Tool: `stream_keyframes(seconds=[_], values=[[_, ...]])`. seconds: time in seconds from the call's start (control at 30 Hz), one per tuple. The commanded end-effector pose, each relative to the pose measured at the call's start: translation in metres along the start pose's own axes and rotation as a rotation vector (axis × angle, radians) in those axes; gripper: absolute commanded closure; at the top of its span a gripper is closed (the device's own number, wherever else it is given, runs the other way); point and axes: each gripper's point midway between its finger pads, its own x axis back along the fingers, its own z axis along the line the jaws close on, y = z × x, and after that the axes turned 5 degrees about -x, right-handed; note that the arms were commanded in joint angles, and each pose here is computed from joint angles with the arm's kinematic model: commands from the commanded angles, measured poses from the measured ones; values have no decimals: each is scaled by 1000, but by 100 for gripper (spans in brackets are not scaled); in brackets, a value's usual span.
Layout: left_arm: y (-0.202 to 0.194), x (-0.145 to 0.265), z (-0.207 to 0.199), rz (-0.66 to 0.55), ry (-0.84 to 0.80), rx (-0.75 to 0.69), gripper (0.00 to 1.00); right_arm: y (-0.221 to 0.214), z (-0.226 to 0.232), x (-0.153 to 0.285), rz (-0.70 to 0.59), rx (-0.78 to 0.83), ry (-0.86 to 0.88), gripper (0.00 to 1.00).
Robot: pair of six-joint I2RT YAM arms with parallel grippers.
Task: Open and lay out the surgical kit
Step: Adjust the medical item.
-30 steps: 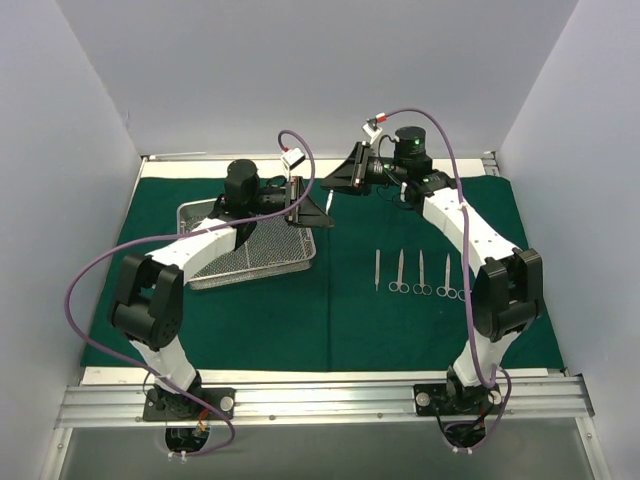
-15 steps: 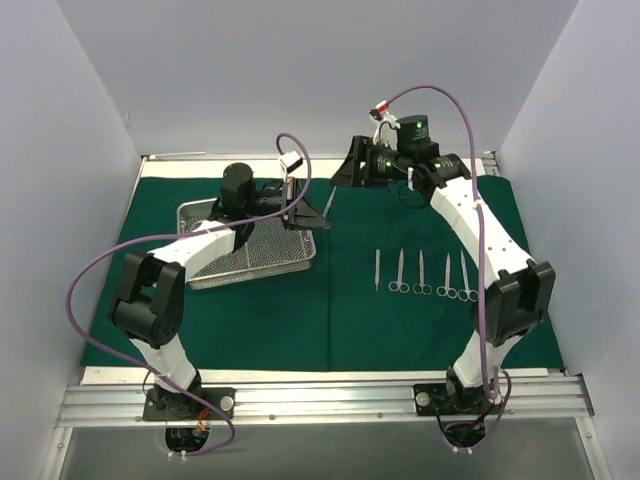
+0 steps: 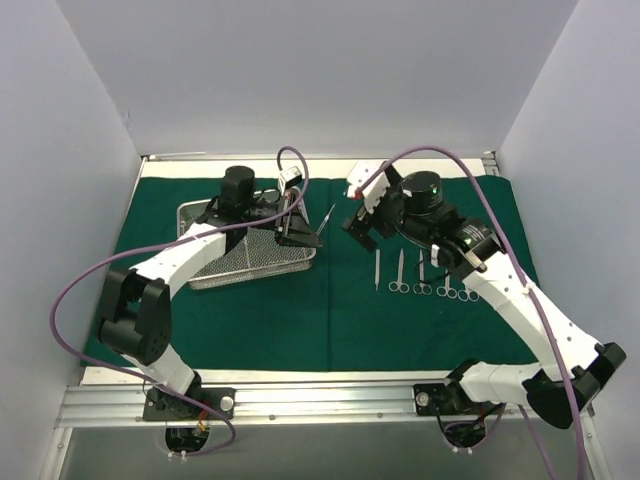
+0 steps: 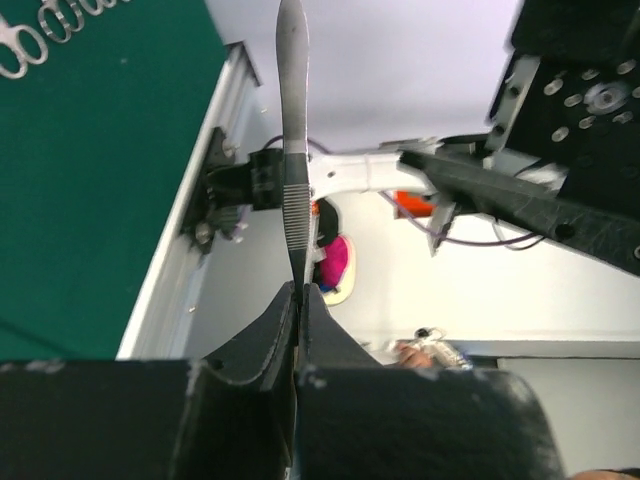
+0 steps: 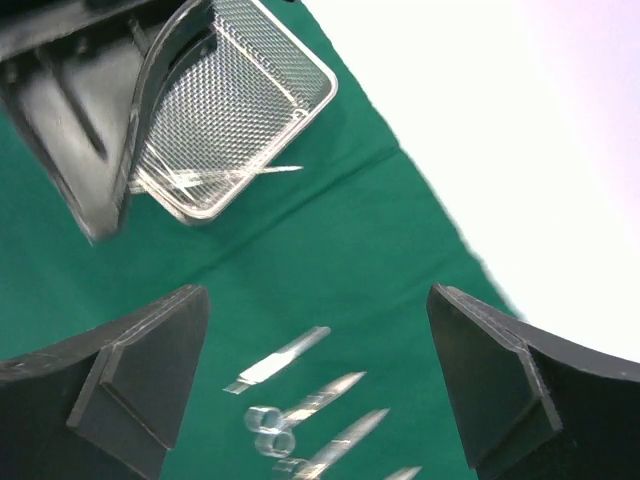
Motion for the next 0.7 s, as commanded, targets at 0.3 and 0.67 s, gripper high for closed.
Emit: stream_keyframes(seconds=[0.3,0.67], values=[[-82,18,-6,171,125,-8,98,-9,62,16,-20,736,362,25],[-97,10,-27,198,70,-10,98,-9,104,7,-34,893,463,31]])
